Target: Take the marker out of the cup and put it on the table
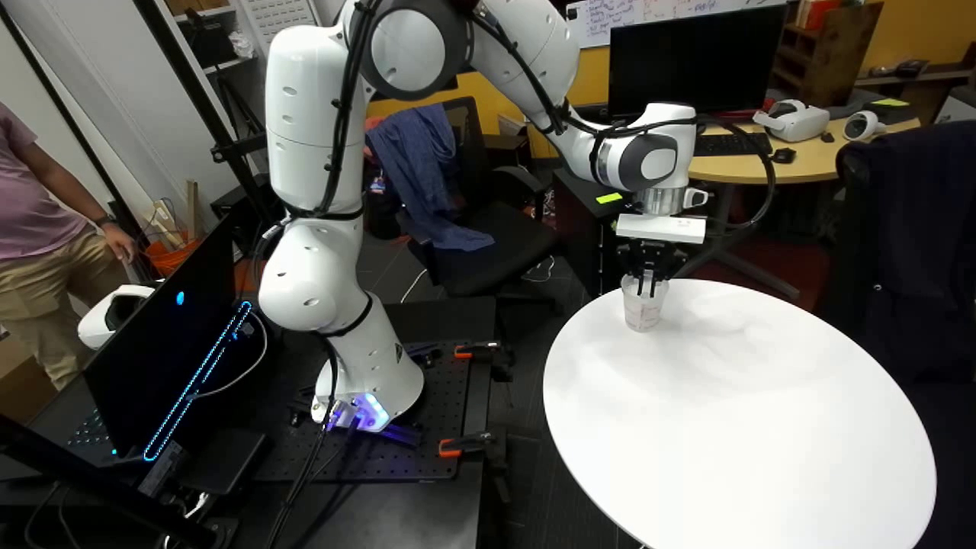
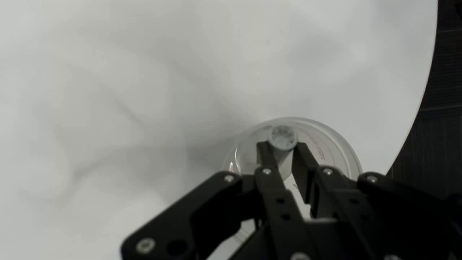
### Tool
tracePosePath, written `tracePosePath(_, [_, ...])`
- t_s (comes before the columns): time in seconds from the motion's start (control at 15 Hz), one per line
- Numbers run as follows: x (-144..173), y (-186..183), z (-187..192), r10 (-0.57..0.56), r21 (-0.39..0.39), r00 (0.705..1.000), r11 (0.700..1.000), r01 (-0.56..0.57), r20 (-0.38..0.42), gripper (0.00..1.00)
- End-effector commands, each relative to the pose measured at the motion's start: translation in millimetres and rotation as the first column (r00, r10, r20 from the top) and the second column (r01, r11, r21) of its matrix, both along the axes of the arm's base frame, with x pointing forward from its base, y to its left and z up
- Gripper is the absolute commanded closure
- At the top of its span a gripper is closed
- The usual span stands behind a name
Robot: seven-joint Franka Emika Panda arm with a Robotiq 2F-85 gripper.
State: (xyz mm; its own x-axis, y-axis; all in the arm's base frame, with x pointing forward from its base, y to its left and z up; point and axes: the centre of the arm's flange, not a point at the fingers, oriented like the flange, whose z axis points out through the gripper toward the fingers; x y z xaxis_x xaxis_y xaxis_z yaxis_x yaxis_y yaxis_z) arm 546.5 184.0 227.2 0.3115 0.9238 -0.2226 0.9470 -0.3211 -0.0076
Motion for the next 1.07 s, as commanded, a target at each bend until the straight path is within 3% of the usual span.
tracePosePath(0.0, [-1,4,11,-0.02,-0.004,1.0,1.0,0.02,0.01,0.95])
tracePosePath(1.0, [-29,12,59,-0.108,-0.052,0.991,0.992,0.112,0.075,0.95])
